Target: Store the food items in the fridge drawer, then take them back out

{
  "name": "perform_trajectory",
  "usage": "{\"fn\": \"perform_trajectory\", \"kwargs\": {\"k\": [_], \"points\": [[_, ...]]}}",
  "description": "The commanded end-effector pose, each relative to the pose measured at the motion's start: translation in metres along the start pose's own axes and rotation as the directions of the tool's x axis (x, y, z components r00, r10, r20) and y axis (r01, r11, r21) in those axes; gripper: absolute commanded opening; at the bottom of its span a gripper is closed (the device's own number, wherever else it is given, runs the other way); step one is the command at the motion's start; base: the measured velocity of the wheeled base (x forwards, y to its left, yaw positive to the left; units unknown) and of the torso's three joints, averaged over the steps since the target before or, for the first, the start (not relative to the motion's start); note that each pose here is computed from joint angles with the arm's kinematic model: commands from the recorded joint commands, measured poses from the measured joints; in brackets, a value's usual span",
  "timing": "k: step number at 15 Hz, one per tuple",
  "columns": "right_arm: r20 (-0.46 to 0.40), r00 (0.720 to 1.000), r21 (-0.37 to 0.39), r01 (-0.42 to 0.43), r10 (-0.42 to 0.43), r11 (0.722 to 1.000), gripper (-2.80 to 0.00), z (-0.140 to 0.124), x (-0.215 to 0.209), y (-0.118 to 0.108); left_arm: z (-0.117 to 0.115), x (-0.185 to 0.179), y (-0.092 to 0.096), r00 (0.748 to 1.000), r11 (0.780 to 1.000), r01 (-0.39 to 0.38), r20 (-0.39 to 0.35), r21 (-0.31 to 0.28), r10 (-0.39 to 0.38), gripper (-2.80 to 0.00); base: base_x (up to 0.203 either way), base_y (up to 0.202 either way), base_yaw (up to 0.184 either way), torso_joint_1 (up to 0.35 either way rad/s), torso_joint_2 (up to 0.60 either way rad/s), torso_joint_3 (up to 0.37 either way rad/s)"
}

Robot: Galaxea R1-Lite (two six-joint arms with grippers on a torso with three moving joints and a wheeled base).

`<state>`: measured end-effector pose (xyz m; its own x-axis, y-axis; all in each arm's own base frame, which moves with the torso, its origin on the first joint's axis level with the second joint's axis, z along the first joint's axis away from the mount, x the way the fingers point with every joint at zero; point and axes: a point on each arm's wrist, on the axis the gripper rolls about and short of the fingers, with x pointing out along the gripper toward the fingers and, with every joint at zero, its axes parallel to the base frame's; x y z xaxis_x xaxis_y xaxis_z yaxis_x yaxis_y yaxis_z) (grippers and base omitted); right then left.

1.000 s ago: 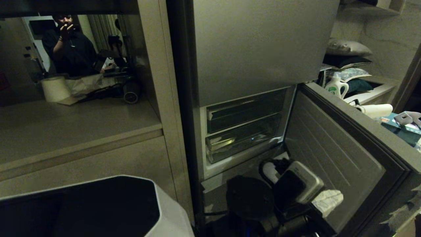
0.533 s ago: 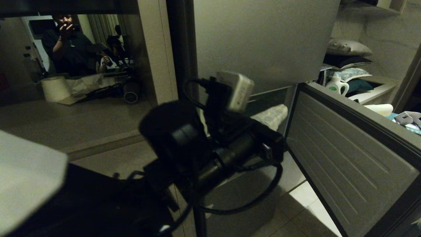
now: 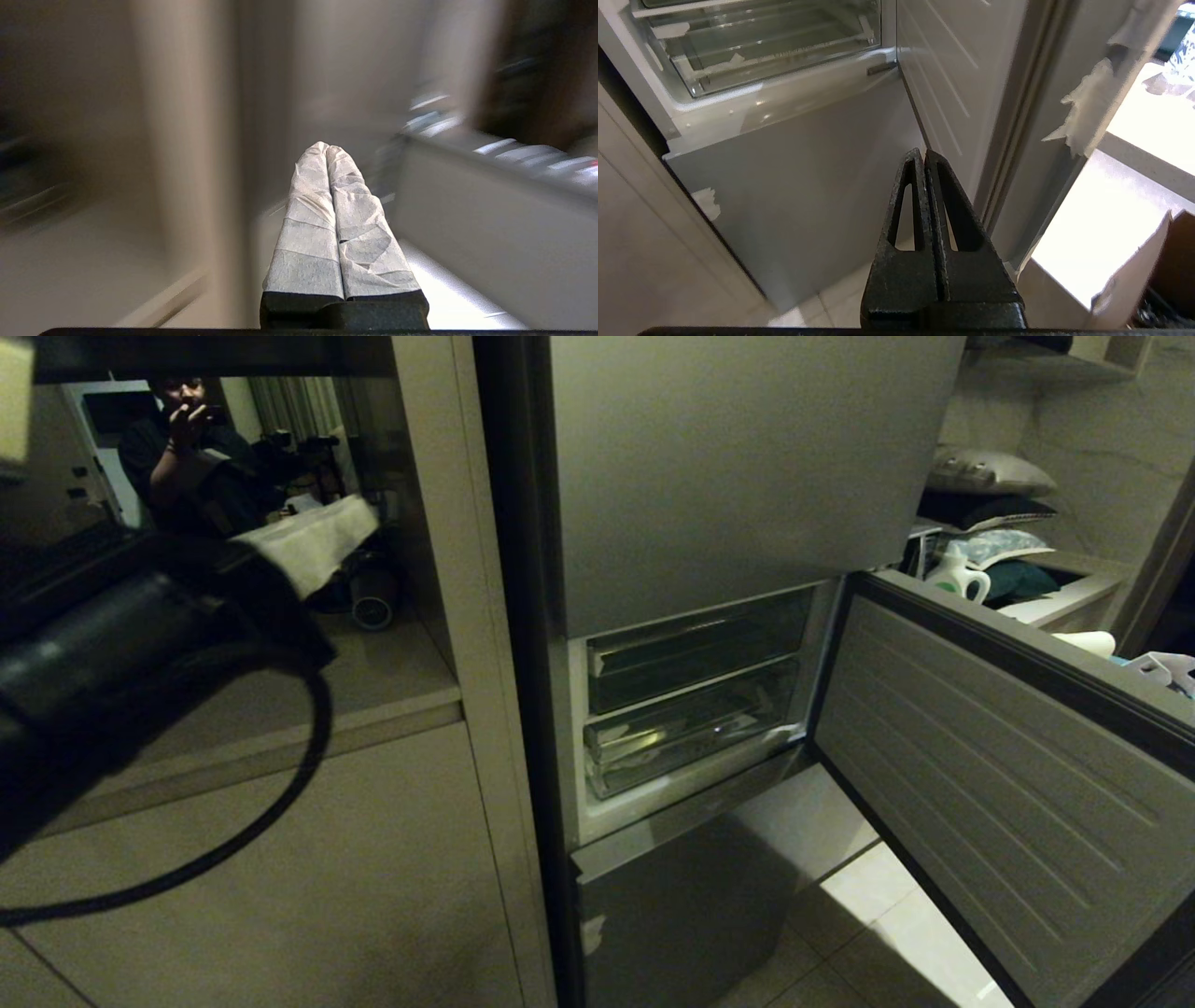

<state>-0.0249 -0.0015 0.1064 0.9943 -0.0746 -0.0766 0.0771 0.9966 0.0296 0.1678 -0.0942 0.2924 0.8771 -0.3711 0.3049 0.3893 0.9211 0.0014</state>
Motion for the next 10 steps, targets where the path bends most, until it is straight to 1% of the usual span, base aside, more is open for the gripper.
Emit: {"fn": "perform_trajectory", "kwargs": {"k": [1,2,3,5,8,9,10], "points": [[-0.125,0.992,0.0,0.0,-0.001,1.0,-2.8,0.024,0.018,0.002,-0.006,-0.066,0.037,0.977,0.975,-0.206,-0.031,0.079,0.209,-2.8,0.0,0.0,0.0,0.0,0.0,0.0],[-0.17,0.985,0.011,-0.003,0.005,1.0,-2.8,0.036,0.029,0.004,-0.023,-0.091,0.043,0.959,0.96,-0.257,-0.094,0.108,0.267,-2.8,0.0,0.0,0.0,0.0,0.0,0.0],[-0.207,0.978,0.027,-0.006,0.011,1.0,-2.8,0.047,0.043,0.005,-0.042,-0.115,0.043,0.942,0.951,-0.281,-0.155,0.125,0.299,-2.8,0.0,0.0,0.0,0.0,0.0,0.0],[-0.258,0.966,0.051,-0.004,0.017,0.999,-2.8,0.065,0.078,0.008,-0.068,-0.155,0.039,0.912,0.94,-0.311,-0.235,0.14,0.337,-2.8,0.0,0.0,0.0,0.0,0.0,0.0],[-0.273,0.962,0.079,0.018,0.004,0.997,-2.8,0.081,0.126,0.011,-0.093,-0.202,0.031,0.864,0.925,-0.345,-0.333,0.159,0.379,-2.8,0.0,0.0,0.0,0.0,0.0,0.0],[-0.278,0.96,0.086,0.048,-0.023,0.995,-2.8,0.084,0.141,0.008,-0.1,-0.217,0.028,0.849,0.923,-0.348,-0.361,0.164,0.385,-2.8,0.0,0.0,0.0,0.0,0.0,0.0],[-0.277,0.958,0.095,0.101,-0.071,0.99,-2.8,0.087,0.154,0.001,-0.108,-0.231,0.026,0.828,0.92,-0.351,-0.403,0.172,0.391,-2.8,0.0,0.0,0.0,0.0,0.0,0.0]]}}
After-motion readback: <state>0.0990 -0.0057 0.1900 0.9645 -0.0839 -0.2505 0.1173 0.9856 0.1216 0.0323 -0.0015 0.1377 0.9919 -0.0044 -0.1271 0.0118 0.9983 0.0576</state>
